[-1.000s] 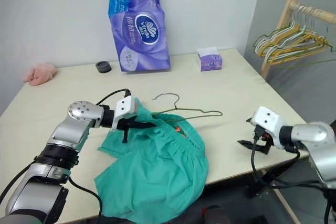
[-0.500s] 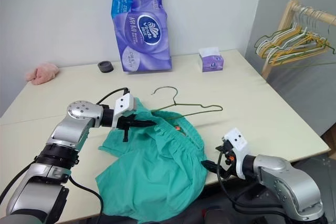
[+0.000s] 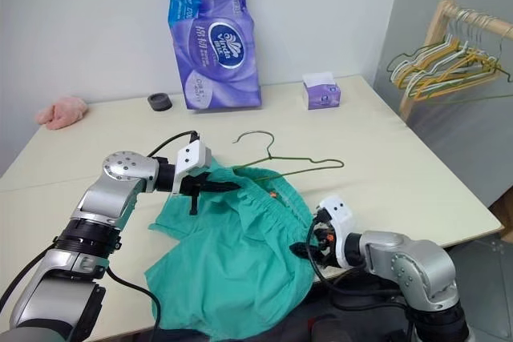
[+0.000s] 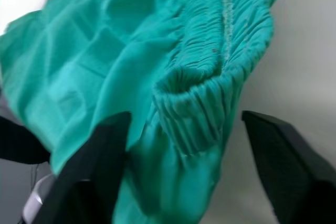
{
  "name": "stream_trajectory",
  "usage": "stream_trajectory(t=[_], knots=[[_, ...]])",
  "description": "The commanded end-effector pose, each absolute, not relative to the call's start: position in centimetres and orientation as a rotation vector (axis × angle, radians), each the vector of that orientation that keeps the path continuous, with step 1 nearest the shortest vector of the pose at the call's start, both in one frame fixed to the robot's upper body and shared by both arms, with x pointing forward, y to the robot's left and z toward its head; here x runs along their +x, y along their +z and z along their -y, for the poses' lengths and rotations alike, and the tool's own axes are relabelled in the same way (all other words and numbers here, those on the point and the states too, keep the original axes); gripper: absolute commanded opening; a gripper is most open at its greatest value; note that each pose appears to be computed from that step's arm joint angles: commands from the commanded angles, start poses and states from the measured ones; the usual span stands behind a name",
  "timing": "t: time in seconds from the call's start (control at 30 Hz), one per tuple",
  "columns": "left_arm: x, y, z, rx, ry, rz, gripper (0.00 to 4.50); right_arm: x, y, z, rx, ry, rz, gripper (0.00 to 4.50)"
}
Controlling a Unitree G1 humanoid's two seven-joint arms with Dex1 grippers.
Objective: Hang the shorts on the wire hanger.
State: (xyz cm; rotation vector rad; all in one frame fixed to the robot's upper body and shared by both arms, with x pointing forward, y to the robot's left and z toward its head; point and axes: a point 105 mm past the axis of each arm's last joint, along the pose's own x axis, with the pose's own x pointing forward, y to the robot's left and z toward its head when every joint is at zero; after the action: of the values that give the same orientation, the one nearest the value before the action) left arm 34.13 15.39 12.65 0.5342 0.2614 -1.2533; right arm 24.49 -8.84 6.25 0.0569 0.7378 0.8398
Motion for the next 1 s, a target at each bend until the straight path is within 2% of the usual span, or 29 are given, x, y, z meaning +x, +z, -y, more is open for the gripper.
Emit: stream_trajectory(t=[0.03, 0.23, 0.47, 0.67, 0.8, 1.0], knots=[[34.3, 14.7, -15.6, 0.549, -1.226, -0.183, 0.0, 24.9, 6.5, 9.0, -0.048, 0.847, -0.684, 2.14], [34.2, 14.9, -16.3, 0.541, -1.204, -0.188, 0.0, 25.6, 7.1, 9.7, -0.149, 0.848, -0.591, 0.03], [32.1, 17.5, -16.1, 0.431, -1.299, -0.174, 0.0, 27.9, 8.9, 12.2, -0.109, 0.773, -0.504, 0.03], [29.3, 19.7, -15.8, 0.354, -1.441, -0.235, 0.0, 27.9, 9.9, 13.9, 0.017, 0.797, -0.54, 0.03], [28.0, 18.5, -16.5, 0.414, -1.498, -0.343, 0.0, 27.8, 10.0, 14.5, 0.022, 0.809, -0.567, 0.03], [29.4, 16.0, -18.2, 0.585, -1.418, -0.403, 0.0, 27.5, 10.5, 14.7, 0.015, 0.829, -0.573, 0.03]])
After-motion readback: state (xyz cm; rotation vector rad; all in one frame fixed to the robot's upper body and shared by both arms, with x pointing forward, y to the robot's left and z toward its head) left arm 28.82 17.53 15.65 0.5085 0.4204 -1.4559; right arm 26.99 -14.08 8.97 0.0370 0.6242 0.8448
